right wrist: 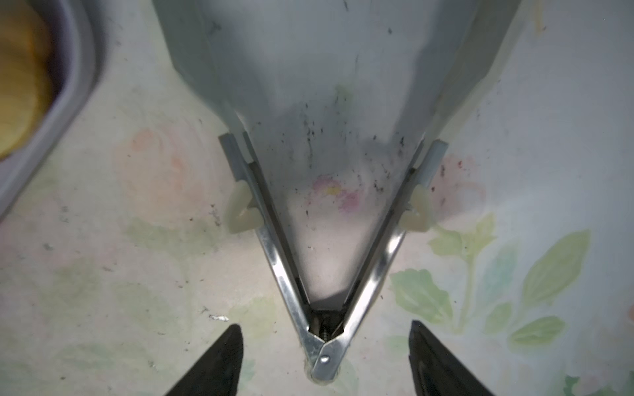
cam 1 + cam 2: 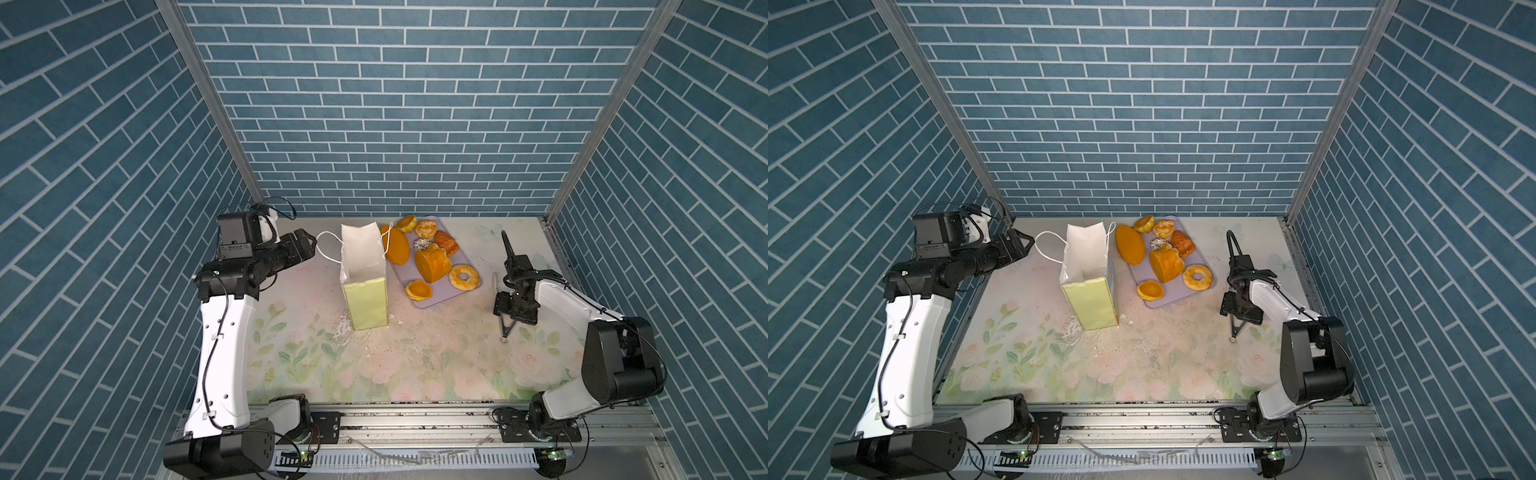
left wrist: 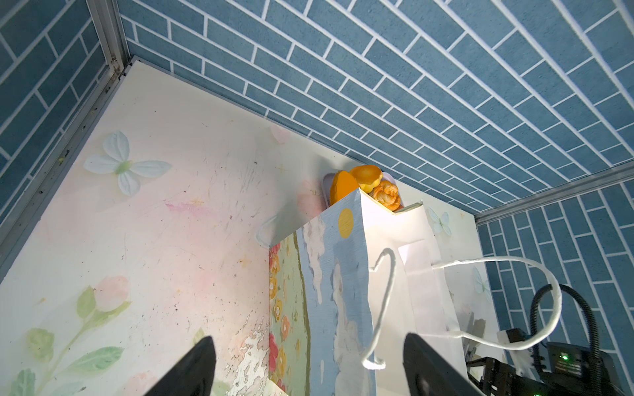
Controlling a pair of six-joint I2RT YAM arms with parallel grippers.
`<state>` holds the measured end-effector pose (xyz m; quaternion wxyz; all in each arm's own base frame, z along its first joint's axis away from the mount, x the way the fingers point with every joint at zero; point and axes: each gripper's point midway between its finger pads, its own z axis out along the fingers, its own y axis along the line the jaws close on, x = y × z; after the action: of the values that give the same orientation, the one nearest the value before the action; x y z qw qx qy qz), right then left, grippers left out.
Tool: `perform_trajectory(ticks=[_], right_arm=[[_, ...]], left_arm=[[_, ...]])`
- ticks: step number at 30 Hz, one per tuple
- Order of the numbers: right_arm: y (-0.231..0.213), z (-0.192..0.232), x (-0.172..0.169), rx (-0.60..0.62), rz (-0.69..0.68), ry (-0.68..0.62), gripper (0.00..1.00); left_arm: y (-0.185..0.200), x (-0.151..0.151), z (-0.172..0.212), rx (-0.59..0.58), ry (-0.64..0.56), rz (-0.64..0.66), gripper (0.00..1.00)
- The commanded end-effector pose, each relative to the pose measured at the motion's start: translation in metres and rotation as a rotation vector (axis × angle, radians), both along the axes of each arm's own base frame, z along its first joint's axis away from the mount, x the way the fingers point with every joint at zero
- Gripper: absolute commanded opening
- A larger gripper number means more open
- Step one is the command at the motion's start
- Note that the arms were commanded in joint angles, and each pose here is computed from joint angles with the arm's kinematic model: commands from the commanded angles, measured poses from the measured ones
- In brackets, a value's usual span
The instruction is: Place the fake bread into the paper bag
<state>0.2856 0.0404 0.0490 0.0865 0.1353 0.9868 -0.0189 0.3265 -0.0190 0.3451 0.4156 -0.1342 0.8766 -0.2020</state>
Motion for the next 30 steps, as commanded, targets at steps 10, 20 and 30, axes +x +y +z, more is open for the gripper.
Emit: perform_trajectory(ticks=[10, 20, 30], right_arm=[[-0.001, -0.029, 0.011, -0.008, -0.111, 0.001, 0.77], [-0.008, -0.035, 0.014, -0.014, -0.07, -0.041, 0.74], [-0.009, -0.041, 0.006, 0.019, -0.071, -0.033, 0.71]], left_arm=[[0.003, -0.002, 0.003, 0.025, -0.008, 0.004, 0.87], [0.003, -0.002, 0.002, 0.025, -0.001, 0.006, 0.87], [0.004, -0.005, 0.004, 0.025, -0.004, 0.01, 0.87]])
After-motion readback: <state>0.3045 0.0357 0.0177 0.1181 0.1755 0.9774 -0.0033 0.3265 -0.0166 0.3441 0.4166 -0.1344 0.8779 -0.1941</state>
